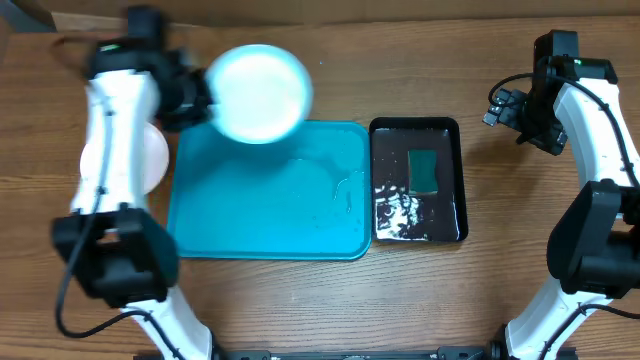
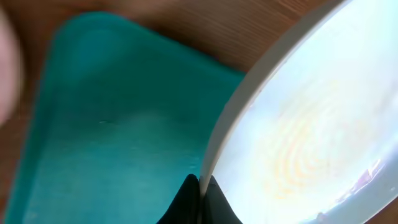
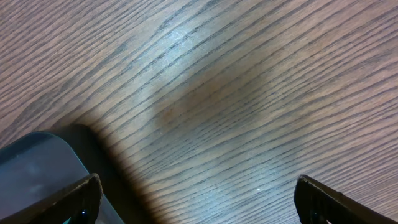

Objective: Clean dirty plates on tray and stack at the side
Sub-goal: 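Lower the white plate onto the plate stack and release it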

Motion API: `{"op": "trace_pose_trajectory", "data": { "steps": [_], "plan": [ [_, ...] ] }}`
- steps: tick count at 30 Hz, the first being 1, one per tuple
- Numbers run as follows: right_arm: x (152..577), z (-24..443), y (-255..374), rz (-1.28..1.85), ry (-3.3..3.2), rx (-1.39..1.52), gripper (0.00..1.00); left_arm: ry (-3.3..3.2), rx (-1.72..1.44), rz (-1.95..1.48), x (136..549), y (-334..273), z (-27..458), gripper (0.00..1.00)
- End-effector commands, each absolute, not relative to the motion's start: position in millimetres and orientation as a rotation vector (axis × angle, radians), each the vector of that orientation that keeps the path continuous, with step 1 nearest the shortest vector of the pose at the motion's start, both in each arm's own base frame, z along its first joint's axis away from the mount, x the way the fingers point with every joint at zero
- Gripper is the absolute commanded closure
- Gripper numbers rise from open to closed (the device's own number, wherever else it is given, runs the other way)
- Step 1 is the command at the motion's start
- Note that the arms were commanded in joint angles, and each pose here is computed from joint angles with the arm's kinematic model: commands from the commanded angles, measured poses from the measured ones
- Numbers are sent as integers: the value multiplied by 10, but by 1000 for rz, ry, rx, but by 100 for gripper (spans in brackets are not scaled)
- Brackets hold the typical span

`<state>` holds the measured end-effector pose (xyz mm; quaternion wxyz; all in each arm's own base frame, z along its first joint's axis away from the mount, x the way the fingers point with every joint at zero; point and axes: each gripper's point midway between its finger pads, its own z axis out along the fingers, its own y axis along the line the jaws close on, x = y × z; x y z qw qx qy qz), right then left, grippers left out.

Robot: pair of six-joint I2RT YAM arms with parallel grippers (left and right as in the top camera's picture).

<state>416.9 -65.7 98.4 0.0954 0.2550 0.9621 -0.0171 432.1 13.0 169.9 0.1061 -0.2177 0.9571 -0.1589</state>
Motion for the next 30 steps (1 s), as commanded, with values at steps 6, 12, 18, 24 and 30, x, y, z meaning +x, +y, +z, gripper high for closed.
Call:
{"op": "trace_pose_trajectory", "data": {
  "steps": [6, 12, 18, 24, 30],
  "plan": [
    [4212, 1125, -683, -47, 2807, 757, 0, 2634, -1190, -535, 3868, 1535, 1446, 96],
    [4212, 1125, -683, -47, 2807, 758, 0, 2484, -1509, -524, 3388, 2225, 1132, 96],
    [4212, 1125, -683, -47, 2807, 757, 0, 2403, -1583, -503, 3213, 2487, 838, 96],
    [4212, 1125, -683, -47, 2807, 757, 0, 2407, -1539, -494, 3280, 2429, 650, 96],
    [4212, 1125, -683, -47, 2807, 757, 0, 2426, -1561, -385, 3291, 2434, 565, 96]
  ]
}}
